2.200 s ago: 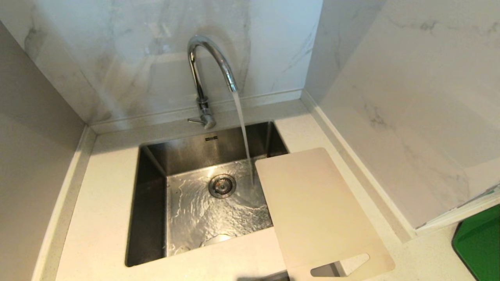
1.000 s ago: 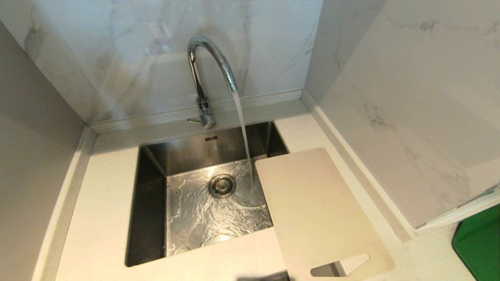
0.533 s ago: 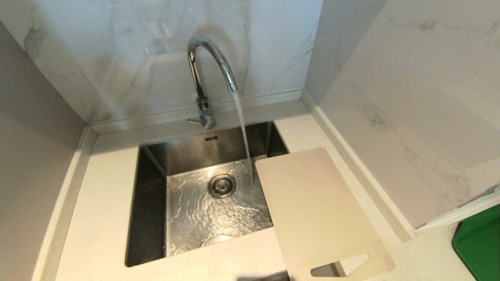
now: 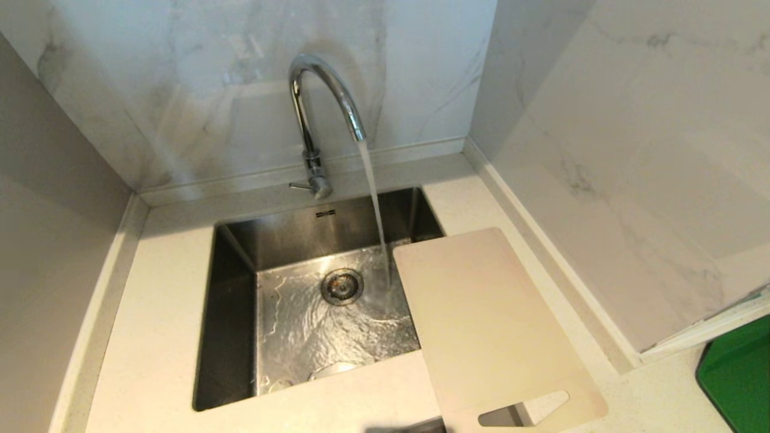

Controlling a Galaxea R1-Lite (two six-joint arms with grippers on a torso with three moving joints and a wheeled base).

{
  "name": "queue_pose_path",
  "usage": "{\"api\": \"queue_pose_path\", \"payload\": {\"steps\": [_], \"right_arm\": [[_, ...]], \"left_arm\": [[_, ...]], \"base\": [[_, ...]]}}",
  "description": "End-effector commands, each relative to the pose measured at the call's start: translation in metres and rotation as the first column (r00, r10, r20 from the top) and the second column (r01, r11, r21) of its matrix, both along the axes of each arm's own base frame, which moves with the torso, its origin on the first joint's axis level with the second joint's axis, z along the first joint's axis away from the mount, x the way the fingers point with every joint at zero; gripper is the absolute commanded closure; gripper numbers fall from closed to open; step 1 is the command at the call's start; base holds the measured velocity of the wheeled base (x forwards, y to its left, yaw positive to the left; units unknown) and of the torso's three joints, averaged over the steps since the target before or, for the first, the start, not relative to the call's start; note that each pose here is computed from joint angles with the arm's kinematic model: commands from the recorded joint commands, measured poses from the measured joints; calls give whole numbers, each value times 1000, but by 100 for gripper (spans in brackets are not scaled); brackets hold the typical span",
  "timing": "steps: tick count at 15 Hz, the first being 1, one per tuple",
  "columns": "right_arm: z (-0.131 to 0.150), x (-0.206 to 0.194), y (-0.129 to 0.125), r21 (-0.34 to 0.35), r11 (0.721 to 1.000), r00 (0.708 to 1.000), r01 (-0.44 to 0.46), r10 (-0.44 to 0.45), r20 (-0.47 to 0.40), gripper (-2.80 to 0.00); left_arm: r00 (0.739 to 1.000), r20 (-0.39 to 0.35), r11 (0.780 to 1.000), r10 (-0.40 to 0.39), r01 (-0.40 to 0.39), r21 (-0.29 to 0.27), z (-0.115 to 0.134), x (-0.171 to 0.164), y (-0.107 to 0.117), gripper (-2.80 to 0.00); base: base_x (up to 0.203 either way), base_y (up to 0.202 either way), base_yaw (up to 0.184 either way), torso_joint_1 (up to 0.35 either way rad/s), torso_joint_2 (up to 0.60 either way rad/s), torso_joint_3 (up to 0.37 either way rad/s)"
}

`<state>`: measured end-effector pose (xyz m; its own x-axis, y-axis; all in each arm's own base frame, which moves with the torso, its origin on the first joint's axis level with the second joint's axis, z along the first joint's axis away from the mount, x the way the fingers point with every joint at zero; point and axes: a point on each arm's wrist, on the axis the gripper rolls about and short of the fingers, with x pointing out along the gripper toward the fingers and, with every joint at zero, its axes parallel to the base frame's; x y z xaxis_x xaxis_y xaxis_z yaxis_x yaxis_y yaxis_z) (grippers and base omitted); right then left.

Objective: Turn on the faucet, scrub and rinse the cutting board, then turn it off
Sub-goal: Pick up the cutting board

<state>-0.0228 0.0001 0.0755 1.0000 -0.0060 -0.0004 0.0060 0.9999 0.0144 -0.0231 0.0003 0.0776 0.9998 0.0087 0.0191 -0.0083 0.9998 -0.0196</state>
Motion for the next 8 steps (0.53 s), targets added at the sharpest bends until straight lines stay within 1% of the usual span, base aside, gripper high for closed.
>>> {"api": "queue_pose_path", "payload": {"steps": [1, 8], "right_arm": [[0, 0, 0, -1, 1000, 1000, 0, 0, -1, 0], [0, 0, 0, -1, 1000, 1000, 0, 0, -1, 0]], "left_arm": [[1000, 3, 1000, 0, 0, -1, 0, 0, 0, 0], [1000, 1, 1000, -1, 1, -4, 0, 0, 0, 0]], "base": [[0, 0, 0, 0, 0, 0], [0, 0, 0, 0, 0, 0]]}}
